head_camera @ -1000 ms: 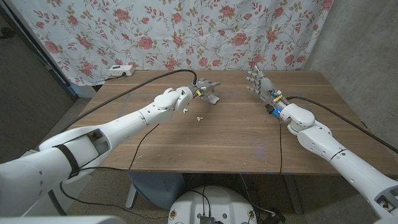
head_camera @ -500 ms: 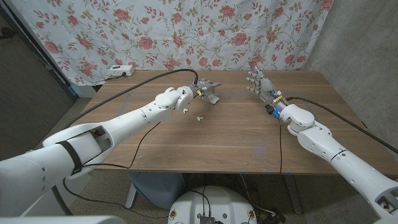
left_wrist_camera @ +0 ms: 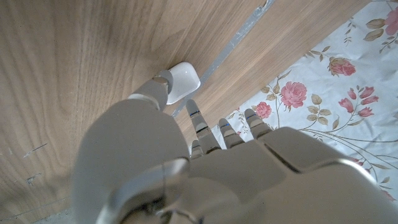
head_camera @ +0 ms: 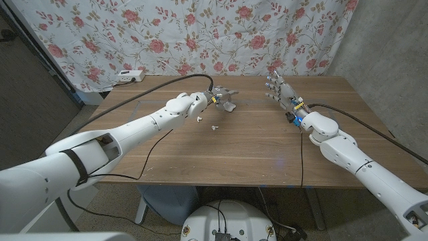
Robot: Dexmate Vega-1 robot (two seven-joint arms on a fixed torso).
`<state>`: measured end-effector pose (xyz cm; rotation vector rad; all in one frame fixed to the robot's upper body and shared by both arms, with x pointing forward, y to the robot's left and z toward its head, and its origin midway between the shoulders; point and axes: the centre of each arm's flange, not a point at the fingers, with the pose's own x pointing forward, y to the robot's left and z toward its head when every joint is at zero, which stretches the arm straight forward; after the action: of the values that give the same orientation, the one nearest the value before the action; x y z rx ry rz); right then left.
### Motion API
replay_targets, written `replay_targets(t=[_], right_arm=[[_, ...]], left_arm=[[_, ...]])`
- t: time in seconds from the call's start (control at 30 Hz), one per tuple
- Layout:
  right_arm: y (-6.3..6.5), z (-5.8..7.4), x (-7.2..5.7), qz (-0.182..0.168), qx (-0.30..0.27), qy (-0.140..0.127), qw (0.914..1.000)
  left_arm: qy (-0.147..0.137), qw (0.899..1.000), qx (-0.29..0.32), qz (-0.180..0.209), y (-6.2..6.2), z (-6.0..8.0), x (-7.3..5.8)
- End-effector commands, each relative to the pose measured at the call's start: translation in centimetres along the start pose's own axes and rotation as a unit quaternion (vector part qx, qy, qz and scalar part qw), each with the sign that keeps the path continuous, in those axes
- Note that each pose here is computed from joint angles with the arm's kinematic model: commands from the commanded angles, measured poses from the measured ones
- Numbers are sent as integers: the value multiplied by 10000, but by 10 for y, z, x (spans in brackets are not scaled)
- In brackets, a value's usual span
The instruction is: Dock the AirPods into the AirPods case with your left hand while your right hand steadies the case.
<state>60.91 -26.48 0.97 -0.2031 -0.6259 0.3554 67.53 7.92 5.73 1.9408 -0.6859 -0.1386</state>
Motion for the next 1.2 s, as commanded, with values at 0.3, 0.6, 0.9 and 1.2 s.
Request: replay_targets(t=[0.3,0.6,0.9,1.2], right_arm=[[4,-1,2,4,0,36,10000],[3,-1,3,-7,3,31,10000],[3,-3,3,-29,35,44,10000],[2,-4,1,-52,50,51,10000]], left_arm=[[23,10000,60,-22,-8,-1,4],[36,10000,32,-45,-10,2,8],[-11,10000,47,-77,-10,2,10],[-53,9999,31,-157,-13,3,12]])
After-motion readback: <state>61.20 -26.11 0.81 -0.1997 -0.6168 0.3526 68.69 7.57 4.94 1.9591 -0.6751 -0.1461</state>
